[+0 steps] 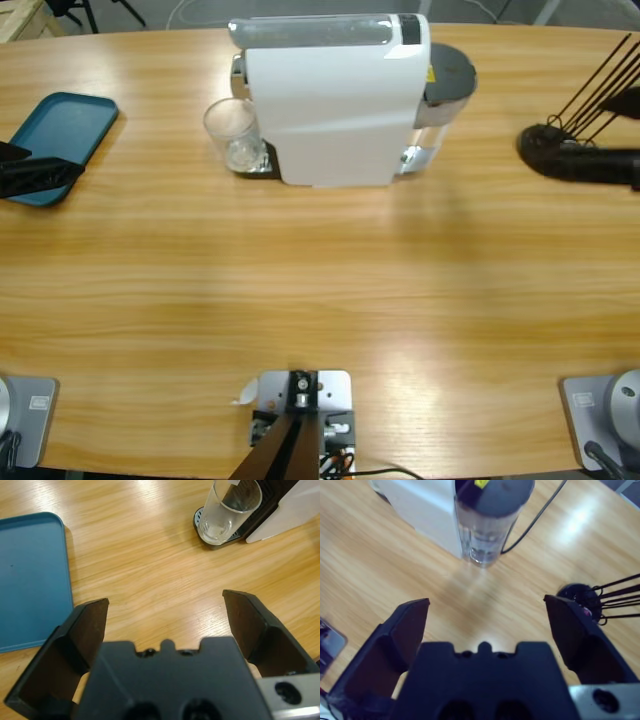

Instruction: Pour coffee

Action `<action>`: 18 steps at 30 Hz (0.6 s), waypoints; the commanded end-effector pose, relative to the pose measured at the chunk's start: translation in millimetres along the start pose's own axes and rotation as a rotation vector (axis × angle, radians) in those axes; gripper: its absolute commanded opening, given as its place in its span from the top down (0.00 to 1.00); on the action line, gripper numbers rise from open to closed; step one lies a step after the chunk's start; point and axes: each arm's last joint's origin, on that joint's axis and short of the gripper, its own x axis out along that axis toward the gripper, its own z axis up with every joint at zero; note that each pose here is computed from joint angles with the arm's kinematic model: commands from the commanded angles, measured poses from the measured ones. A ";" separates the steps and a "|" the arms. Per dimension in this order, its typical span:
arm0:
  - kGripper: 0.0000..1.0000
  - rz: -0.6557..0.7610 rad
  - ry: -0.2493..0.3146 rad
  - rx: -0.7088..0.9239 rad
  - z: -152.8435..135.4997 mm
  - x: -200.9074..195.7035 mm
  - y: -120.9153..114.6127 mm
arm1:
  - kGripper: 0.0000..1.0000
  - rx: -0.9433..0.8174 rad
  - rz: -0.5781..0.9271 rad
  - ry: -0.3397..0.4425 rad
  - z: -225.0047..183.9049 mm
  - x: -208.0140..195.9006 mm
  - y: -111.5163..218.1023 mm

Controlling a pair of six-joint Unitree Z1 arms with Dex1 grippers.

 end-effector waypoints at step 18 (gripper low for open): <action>0.01 -0.063 -0.023 0.027 -15.6 1.3 -1.4 | 0.02 -0.062 0.081 -0.221 -76.1 -0.9 4.4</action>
